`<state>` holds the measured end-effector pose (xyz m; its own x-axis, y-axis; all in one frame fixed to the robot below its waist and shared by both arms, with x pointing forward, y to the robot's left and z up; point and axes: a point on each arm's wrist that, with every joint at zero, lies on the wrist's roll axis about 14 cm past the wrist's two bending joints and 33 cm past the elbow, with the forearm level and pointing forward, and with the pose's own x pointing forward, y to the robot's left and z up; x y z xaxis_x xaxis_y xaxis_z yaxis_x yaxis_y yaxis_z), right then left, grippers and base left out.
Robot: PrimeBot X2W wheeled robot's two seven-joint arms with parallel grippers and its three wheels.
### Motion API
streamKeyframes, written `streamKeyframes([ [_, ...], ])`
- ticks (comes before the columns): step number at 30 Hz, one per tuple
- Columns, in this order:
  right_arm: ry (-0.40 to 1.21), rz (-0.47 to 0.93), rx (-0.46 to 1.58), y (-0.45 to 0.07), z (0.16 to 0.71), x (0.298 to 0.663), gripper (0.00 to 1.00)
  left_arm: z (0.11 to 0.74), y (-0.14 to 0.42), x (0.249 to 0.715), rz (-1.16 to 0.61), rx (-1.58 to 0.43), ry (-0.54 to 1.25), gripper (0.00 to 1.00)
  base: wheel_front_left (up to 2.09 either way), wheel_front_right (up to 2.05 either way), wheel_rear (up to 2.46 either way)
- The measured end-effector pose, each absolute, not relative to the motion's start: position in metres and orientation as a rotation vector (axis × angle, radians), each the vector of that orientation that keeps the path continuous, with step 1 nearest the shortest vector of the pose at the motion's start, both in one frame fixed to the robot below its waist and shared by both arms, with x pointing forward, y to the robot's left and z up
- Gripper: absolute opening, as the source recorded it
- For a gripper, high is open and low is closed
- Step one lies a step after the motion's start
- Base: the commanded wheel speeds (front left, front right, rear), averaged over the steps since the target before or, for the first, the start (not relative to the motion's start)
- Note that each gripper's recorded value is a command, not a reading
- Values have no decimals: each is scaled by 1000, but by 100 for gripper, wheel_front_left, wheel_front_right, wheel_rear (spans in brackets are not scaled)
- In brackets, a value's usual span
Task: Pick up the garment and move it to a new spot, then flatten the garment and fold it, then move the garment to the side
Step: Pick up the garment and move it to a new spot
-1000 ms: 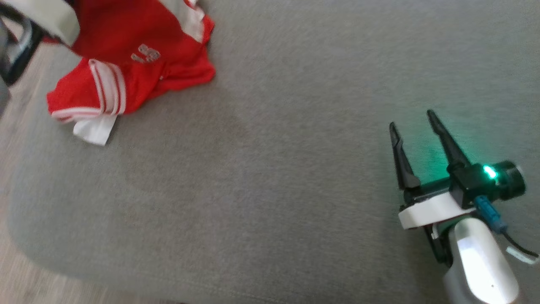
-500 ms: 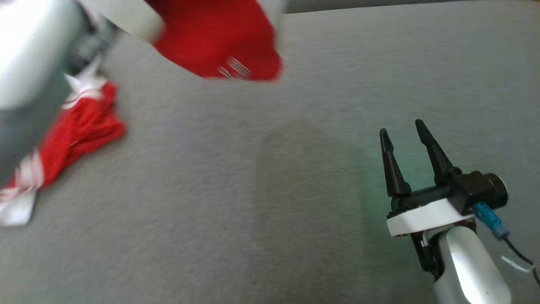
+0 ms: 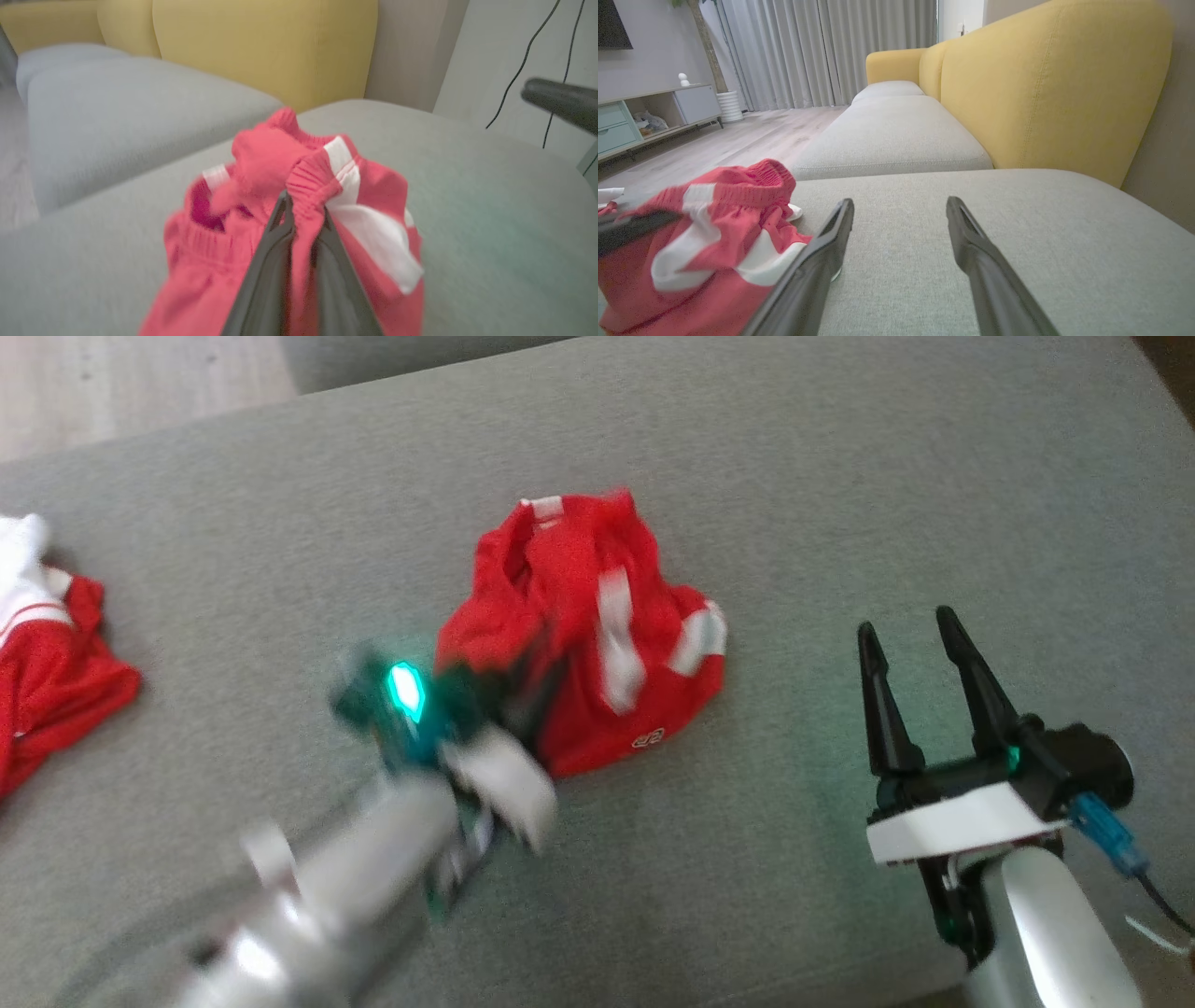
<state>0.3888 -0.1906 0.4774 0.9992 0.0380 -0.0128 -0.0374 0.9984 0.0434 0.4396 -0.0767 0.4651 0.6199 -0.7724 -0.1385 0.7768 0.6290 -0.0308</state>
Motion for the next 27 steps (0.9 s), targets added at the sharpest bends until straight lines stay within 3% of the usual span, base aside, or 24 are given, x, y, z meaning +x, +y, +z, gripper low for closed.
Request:
streamKeyframes([
  [1,18,36,46,-191,476,388,100,451,-75,425,-884,15,184,0,0,0,0],
  [2,25,38,50,-190,473,387,100,440,-73,413,-876,-5,217,24,0,0,0],
  [3,33,41,58,-188,470,386,100,432,-71,400,-867,-24,242,97,0,0,0],
  [10,70,84,87,-169,457,379,100,438,-24,370,-621,-160,232,100,0,0,0],
  [15,73,127,91,-154,457,370,100,472,44,367,-346,-180,97,100,0,0,0],
  [20,68,182,96,-137,460,351,100,491,124,334,-64,-141,0,100,0,0,0],
  [27,14,264,90,-112,478,349,100,507,160,310,48,-93,-74,100,0,0,0],
])
